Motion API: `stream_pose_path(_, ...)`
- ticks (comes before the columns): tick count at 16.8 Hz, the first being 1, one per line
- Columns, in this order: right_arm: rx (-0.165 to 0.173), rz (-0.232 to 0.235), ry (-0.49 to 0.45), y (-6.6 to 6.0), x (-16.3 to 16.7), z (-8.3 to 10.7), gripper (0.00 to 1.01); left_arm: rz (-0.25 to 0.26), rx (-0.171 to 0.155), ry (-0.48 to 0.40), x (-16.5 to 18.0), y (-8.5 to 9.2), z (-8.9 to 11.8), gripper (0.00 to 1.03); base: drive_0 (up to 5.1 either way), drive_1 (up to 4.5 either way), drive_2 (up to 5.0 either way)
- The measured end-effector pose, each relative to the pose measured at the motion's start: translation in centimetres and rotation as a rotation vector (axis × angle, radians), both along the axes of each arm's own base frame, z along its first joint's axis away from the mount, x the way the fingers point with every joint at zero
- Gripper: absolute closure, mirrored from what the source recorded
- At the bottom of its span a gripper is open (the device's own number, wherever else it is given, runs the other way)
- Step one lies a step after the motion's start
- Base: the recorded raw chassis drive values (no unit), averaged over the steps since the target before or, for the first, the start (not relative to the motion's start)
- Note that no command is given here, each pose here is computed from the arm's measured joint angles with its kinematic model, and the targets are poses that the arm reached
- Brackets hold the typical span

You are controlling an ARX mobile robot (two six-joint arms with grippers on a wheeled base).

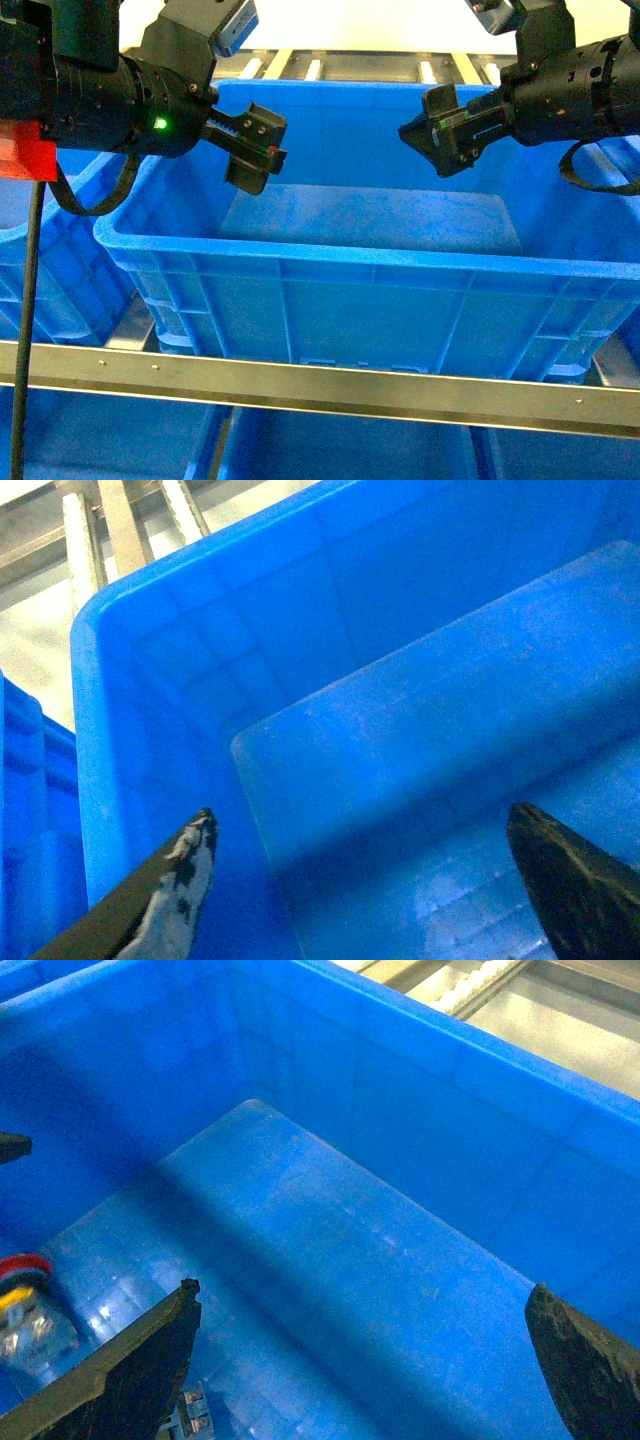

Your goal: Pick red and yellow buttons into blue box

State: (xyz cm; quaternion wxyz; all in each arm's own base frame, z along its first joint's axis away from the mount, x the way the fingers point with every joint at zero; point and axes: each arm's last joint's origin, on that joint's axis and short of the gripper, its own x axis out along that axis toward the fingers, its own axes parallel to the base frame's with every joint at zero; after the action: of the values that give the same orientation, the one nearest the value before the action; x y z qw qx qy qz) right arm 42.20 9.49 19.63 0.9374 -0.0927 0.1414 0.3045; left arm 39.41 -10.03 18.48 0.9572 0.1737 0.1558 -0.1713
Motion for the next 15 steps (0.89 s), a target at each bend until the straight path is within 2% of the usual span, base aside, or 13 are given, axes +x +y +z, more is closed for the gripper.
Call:
stream_pose_path(1,0.0,0.0,0.0,0.0,0.0,0.0,0.03,0.0,0.0,0.0,0.0,0.0,0.0,0.05,0.0,0.0,0.0)
stream_pose_path(2,0.0,0.001,0.0,0.0,0.0,0.0,0.03,0.009,-0.004,-0.014,0.0,0.0,0.1,0.05,0.0,0.0,0.0)
stream_pose_path(3,0.017,-0.102,-0.118,0.4,0.0,0.2,0.08,0.144,-0.071,-0.171,-0.3,0.2,0.1,0.15,0.0,0.0,0.0)
stream_pose_path(4,0.073,-0.341,-0.219,-0.4,-1.5,-0.1,0.21,0.269,-0.185,-0.254,-2.4,1.3,-0.1,0.28,0.0,0.0,0.0)
stream_pose_path(5,0.117,-0.533,-0.265,-2.3,-4.5,-0.9,0.36,0.326,-0.272,-0.299,-5.1,3.4,-0.4,0.42,0.0,0.0,0.0)
stream_pose_path(6,0.152,-0.606,-0.302,-4.0,-6.9,-0.8,0.49,0.36,-0.312,-0.337,-7.1,5.0,0.0,0.55,0.0,0.0,0.0)
stream_pose_path(7,0.179,-0.633,-0.329,-5.3,-9.0,-0.4,0.61,0.364,-0.337,-0.353,-9.1,5.9,0.2,0.68,0.0,0.0,0.0)
stream_pose_path(8,0.186,-0.624,-0.327,-5.7,-11.1,-0.7,0.74,0.346,-0.343,-0.334,-10.9,6.2,-0.3,0.8,0.0,0.0,0.0)
stream_pose_path(9,0.179,-0.61,-0.304,-6.1,-13.0,-1.4,0.87,0.333,-0.344,-0.304,-12.5,6.5,-1.0,0.93,0.0,0.0,0.0)
stream_pose_path(10,0.166,-0.616,-0.279,-6.7,-14.8,-2.2,1.0,0.35,-0.341,-0.295,-14.2,7.3,-1.4,1.01,0.0,0.0,0.0)
stream_pose_path(11,0.166,-0.625,-0.277,-7.3,-16.3,-2.4,0.99,0.357,-0.353,-0.336,-15.4,8.0,-1.4,1.01,0.0,0.0,0.0)
stream_pose_path(13,0.189,-0.616,-0.326,-7.8,-18.7,-2.5,0.99,0.354,-0.339,-0.279,-17.7,8.4,-2.7,1.01,0.0,0.0,0.0)
stream_pose_path(15,0.159,-0.622,-0.252,-8.4,-21.4,-4.0,0.99,0.352,-0.347,-0.31,-19.6,9.0,-2.1,1.01,0.0,0.0,0.0)
